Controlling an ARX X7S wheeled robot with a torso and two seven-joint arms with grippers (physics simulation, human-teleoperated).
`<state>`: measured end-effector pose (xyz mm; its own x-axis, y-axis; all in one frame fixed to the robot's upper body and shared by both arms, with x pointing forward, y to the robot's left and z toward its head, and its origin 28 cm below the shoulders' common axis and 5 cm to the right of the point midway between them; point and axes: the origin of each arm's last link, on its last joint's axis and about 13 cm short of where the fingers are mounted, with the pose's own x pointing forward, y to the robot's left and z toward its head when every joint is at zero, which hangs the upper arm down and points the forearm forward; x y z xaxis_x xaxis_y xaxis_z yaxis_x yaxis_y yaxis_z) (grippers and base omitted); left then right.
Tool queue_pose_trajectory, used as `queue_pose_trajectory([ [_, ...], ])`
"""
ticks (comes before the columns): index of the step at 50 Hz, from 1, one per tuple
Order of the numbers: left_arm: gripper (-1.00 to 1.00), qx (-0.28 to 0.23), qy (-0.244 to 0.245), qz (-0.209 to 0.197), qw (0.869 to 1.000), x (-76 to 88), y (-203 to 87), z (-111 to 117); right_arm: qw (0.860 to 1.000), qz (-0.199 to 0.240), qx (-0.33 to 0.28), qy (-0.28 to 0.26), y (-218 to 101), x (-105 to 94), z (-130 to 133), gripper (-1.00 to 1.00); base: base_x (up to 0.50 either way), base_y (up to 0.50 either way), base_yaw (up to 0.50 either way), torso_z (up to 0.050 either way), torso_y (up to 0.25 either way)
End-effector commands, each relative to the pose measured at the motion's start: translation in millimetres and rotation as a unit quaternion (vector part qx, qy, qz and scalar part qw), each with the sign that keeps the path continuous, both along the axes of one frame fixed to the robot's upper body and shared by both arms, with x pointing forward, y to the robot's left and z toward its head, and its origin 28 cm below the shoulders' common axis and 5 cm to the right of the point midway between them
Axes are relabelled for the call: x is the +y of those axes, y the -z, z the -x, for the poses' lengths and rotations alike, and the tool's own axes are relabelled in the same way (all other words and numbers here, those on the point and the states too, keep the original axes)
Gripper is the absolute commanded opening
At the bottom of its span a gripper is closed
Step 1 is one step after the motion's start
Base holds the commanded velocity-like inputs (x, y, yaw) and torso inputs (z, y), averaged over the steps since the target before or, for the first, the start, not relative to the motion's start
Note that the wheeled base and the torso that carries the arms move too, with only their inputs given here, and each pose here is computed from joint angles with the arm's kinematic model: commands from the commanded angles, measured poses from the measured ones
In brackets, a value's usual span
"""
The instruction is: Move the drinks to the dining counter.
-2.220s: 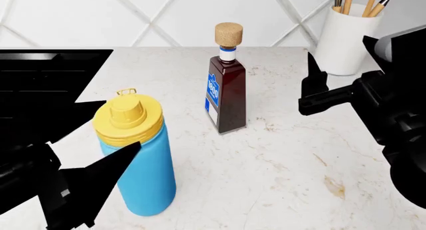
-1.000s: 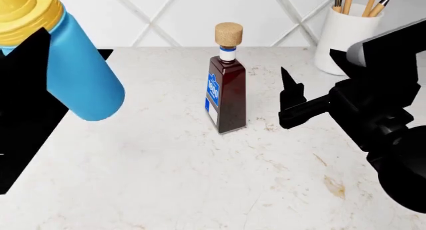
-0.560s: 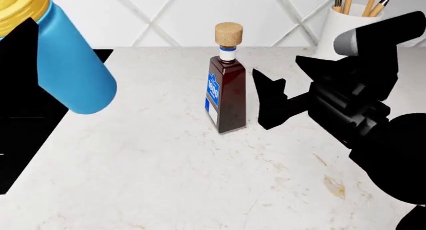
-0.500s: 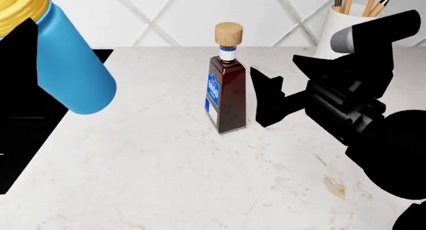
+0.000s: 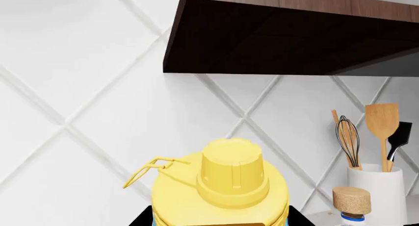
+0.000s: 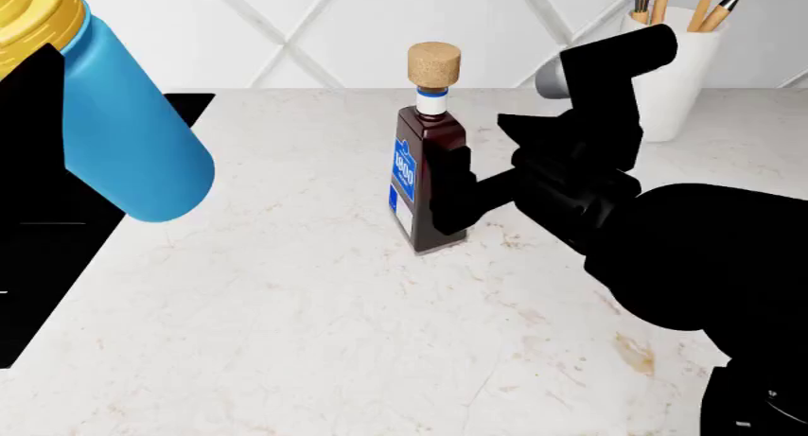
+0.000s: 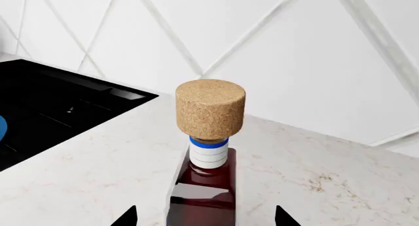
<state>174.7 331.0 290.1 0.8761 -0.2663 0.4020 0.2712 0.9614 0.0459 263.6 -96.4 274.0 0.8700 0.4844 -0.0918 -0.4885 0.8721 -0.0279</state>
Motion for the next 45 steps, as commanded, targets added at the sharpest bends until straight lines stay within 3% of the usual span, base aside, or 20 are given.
queue_pose_trajectory([
  [1, -1.00, -0.006, -0.004, 0.011, 1.000, 1.7, 1, 1, 1.000, 0.011, 0.011, -0.017, 5, 8.9, -5, 1.00, 0.00, 0.00, 0.00, 0.000, 0.000],
  [21, -1.00, -0.002, -0.002, 0.012, 1.000, 3.5, 6, 2, 0.999, 0.030, 0.035, 0.012, 25, 13.8, -33, 1.00, 0.00, 0.00, 0.00, 0.000, 0.001],
  [30, -1.00, -0.004, 0.001, 0.011, 1.000, 3.0, 6, 2, 0.997, 0.044, 0.057, -0.003, 40, 22.3, -45, 1.00, 0.00, 0.00, 0.00, 0.000, 0.001],
  [31, -1.00, -0.004, -0.001, 0.011, 1.000, 3.6, 6, 3, 0.997, 0.048, 0.058, -0.003, 42, 22.0, -44, -1.00, 0.00, 0.00, 0.00, 0.000, 0.000],
  [45, -1.00, -0.001, 0.008, 0.010, 1.000, 2.7, 8, -2, 0.997, 0.048, 0.063, 0.000, 45, 19.2, -40, -1.00, 0.00, 0.00, 0.00, 0.000, 0.000],
])
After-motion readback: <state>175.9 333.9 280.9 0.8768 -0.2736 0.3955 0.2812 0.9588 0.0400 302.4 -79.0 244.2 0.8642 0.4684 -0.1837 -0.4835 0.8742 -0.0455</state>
